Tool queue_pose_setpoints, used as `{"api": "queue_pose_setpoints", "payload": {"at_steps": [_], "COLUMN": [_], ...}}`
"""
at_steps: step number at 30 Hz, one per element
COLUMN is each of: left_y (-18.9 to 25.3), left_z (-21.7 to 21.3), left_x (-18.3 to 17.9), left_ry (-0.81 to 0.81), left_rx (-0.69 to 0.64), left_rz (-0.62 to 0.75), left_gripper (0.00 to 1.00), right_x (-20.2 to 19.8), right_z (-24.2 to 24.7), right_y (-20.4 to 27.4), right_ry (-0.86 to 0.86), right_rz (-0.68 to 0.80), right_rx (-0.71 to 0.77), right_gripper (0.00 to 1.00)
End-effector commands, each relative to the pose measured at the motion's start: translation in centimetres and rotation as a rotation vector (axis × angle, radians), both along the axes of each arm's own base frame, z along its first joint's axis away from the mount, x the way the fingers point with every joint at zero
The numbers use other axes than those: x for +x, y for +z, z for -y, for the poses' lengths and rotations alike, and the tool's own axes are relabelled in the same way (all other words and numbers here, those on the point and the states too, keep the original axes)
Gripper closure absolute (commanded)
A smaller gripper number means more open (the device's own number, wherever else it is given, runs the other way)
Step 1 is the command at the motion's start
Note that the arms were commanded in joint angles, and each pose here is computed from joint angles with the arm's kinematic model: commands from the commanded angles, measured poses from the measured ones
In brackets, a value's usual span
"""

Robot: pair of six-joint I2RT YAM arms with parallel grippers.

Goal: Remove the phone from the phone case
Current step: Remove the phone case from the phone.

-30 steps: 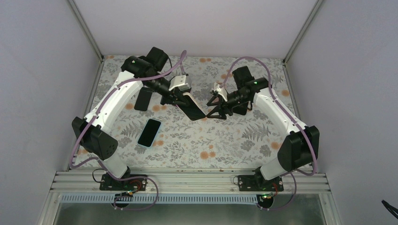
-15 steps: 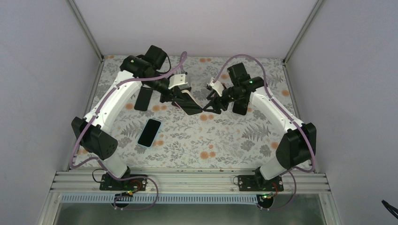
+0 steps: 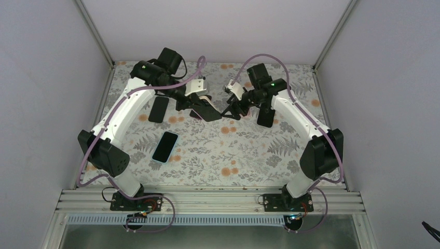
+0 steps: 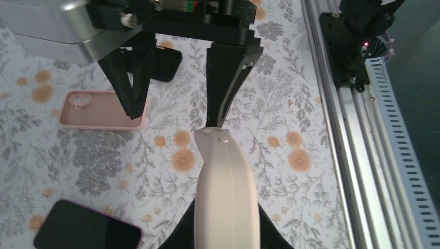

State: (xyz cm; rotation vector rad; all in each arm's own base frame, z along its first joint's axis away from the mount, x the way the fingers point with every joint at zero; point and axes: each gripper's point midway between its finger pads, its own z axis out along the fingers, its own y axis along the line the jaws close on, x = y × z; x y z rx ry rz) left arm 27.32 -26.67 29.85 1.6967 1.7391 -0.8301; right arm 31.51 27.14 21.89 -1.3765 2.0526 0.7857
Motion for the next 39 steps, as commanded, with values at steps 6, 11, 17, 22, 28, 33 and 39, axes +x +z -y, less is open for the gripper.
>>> {"api": "queue_pose_setpoints", "payload": {"at_steps": [6,11,17,22,28,33,39], "left_y": [6.8,7.4,7.6,7.5,6.0,5.3,5.6], "left_z": [0.4,-1.1,-1.7,-1.6,-1.7,-1.8,-2.2], "left_x": [-3.9,-2.5,-1.6,-0.2,1.0,1.3,0.5], "left_ry": [-0.128,-0.082,-0.061,-0.034,-0.012,-0.004,0.005], "left_rx": [-0.301,-0.322,-0.344,-0.323,-0.291,-0.278,-0.262], "left_rz": [-0.086,-0.061,-0.066,-0.066,-0.085,-0.095,-0.074], "left_gripper": [0.98,0.98,0.98,0.98,0.98,0.98,0.98], "right_x": [-6.5,-10.8,-14.0,-18.0,-21.0,-20.3,-17.8], "right_z": [-7.8,-8.5,-9.1,-11.8,-13.1,-12.6,-10.6], "right_y": [11.6,13.9,14.9,14.7,14.7,15.6,16.8], "right_ry": [0.383,0.562,0.674,0.816,0.874,0.83,0.731], "right_rz": [0.187,0.049,-0.047,-0.15,-0.153,-0.085,-0.044], "right_rx": [0.412,0.502,0.596,0.585,0.559,0.553,0.575], "right_gripper": [0.18,0.22,0.21,0.23,0.38,0.56,0.97]}}
